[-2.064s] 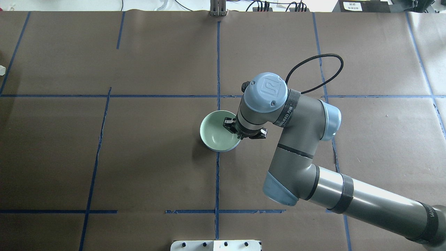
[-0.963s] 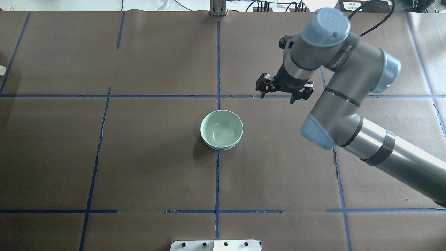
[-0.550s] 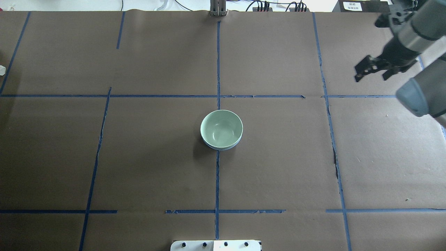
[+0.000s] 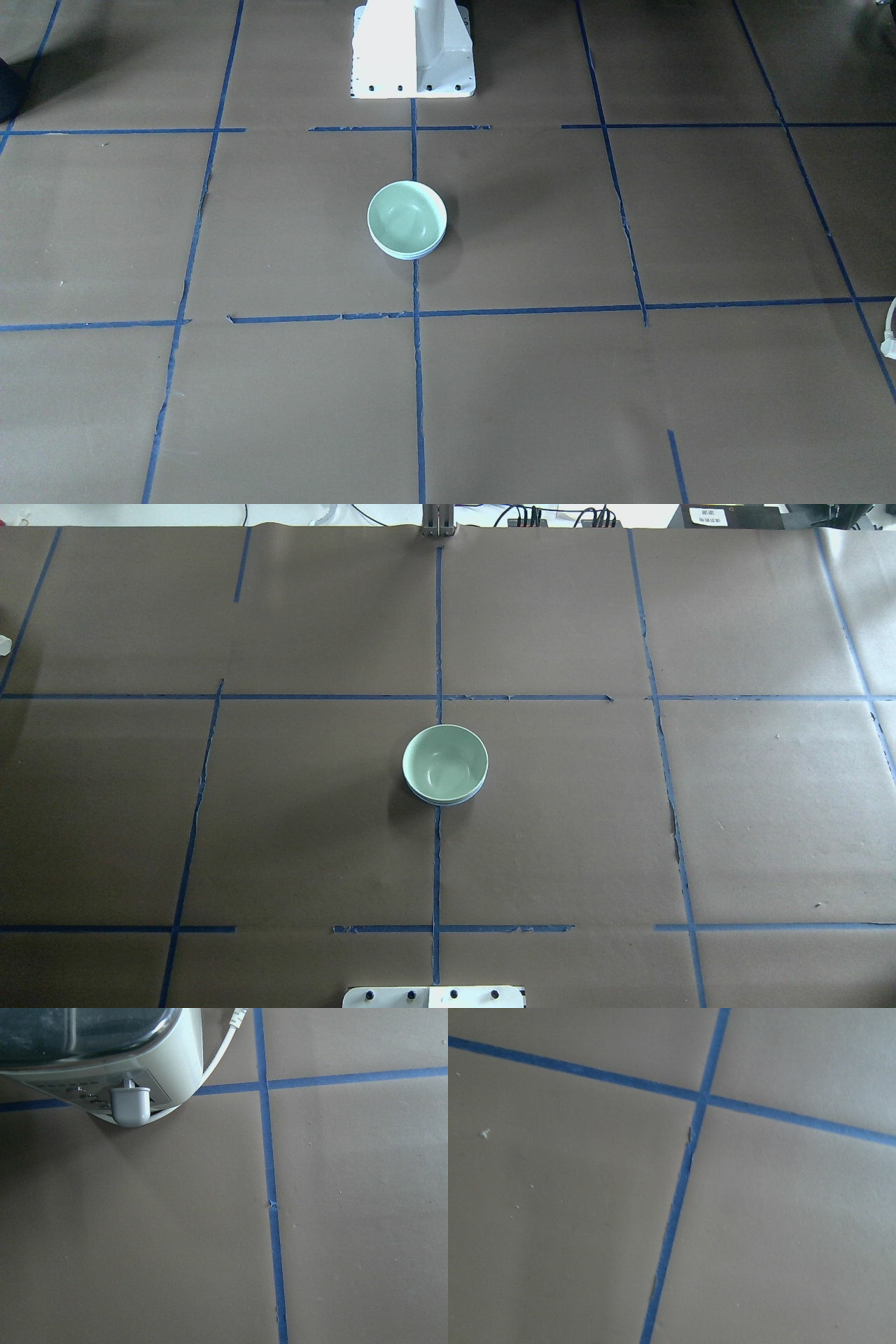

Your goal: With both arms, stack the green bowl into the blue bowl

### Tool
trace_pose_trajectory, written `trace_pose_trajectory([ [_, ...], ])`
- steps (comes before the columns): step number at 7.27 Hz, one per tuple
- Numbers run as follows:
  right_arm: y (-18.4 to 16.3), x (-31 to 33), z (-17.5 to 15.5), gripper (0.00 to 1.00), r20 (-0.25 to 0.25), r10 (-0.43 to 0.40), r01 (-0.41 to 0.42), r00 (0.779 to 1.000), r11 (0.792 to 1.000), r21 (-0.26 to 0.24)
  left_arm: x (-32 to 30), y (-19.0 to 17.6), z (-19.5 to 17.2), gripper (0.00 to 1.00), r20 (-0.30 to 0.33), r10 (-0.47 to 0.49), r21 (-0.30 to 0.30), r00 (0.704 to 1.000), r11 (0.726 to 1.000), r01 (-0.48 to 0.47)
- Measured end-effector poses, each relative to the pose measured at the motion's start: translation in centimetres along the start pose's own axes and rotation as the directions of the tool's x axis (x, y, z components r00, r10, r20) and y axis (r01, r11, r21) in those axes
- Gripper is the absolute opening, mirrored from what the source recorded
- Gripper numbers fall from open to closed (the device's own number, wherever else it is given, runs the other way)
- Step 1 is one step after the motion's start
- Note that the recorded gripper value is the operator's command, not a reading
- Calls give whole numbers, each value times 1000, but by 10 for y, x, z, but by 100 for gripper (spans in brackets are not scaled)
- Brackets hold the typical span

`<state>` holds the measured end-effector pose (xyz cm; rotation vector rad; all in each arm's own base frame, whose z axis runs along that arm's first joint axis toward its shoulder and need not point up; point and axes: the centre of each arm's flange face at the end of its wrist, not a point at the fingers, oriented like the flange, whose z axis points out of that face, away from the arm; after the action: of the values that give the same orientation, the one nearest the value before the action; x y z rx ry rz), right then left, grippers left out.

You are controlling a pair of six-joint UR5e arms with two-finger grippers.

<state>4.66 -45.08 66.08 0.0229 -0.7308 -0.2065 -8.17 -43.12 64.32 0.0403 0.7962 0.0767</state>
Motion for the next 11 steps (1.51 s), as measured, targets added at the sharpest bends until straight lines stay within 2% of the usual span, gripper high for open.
trace_pose_trajectory([
  [2, 22, 13, 6, 100, 0, 34, -34, 999, 999, -12, -4, 5, 4, 100, 0, -8, -10, 1000, 1000, 8],
  [11, 23, 11, 5, 100, 4, 39, -39, 999, 999, -8, -5, 14, 6, 100, 1, -11, -15, 1000, 1000, 11],
])
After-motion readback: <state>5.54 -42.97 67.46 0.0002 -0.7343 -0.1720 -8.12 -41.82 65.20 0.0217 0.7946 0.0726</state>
